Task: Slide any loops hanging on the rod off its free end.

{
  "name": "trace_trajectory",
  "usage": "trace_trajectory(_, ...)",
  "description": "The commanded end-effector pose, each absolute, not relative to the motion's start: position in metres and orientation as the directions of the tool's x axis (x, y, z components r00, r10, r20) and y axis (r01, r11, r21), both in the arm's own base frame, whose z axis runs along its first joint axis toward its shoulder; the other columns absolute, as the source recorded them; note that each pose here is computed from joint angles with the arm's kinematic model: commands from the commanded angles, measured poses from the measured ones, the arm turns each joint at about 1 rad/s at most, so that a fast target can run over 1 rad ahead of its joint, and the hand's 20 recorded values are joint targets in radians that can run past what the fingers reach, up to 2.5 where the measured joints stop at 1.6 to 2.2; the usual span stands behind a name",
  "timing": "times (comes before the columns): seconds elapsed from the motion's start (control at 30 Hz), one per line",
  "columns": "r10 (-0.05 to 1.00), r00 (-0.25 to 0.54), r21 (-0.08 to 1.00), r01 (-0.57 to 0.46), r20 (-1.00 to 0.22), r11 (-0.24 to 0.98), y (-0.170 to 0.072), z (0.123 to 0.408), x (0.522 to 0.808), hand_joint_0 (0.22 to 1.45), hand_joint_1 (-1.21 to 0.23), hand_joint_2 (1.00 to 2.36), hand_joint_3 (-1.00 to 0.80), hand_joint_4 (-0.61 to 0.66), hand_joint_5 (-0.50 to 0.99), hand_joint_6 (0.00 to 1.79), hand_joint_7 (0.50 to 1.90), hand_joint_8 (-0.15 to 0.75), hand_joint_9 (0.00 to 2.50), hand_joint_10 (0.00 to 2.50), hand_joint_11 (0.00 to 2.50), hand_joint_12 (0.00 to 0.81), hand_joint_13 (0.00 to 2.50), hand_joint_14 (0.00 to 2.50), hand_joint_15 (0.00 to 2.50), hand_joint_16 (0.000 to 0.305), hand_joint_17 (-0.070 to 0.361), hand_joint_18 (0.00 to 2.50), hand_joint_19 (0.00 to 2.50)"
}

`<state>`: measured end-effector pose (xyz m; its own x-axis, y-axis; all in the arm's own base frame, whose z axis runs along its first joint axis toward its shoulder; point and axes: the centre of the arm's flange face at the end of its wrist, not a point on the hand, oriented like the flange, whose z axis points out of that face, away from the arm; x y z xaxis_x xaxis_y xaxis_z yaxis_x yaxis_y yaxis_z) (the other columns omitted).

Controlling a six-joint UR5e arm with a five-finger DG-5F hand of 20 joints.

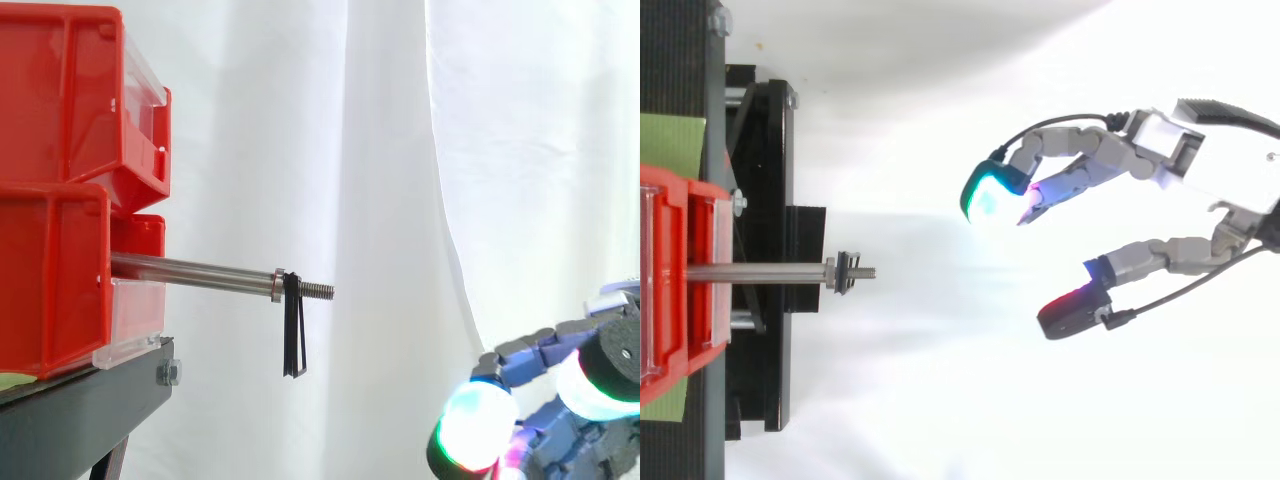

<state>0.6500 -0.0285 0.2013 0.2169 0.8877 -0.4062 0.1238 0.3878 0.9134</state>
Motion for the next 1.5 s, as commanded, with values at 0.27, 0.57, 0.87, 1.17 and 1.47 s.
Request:
trace_trajectory(0.27,0.884,0.219,0.91,0.11,-0.414,0.399,-0.022,0.188,0.672,0.56,-0.72,1.0,-0.5,0.25,-0.16,0.5,1.07,0.281,0.81,0.01,0.36,0.288,0.95,0.01,0.23,0.039,0.088,0.87,0.37)
trace_trajectory(0.57,0.924,0.179,0.941,0.092,-0.336,0.325,-0.02,0.153,0.709,0.57,-0.7,1.0,-0.49,0.25,-0.16,0.5,1.08,0.283,0.85,0.01,0.37,0.284,0.98,0.01,0.25,0.039,0.089,0.91,0.39)
trace_trajectory(0.87,0.95,0.146,0.961,0.06,-0.277,0.271,-0.026,0.133,0.737,0.56,-0.67,1.0,-0.48,0.25,-0.16,0.5,1.08,0.287,0.87,0.01,0.38,0.287,0.99,0.01,0.26,0.04,0.09,0.92,0.4)
trace_trajectory(1.17,0.939,0.096,0.944,0.049,-0.331,0.327,-0.037,0.124,0.745,0.56,-0.66,1.0,-0.47,0.25,-0.16,0.5,1.09,0.283,0.87,0.01,0.39,0.281,1.01,0.01,0.27,0.04,0.091,0.93,0.41)
trace_trajectory(1.47,0.938,0.069,0.941,0.025,-0.338,0.337,-0.047,0.136,0.753,0.56,-0.66,1.0,-0.48,0.24,-0.15,0.5,1.1,0.288,0.88,0.01,0.4,0.287,1.05,0.01,0.29,0.041,0.092,0.95,0.42)
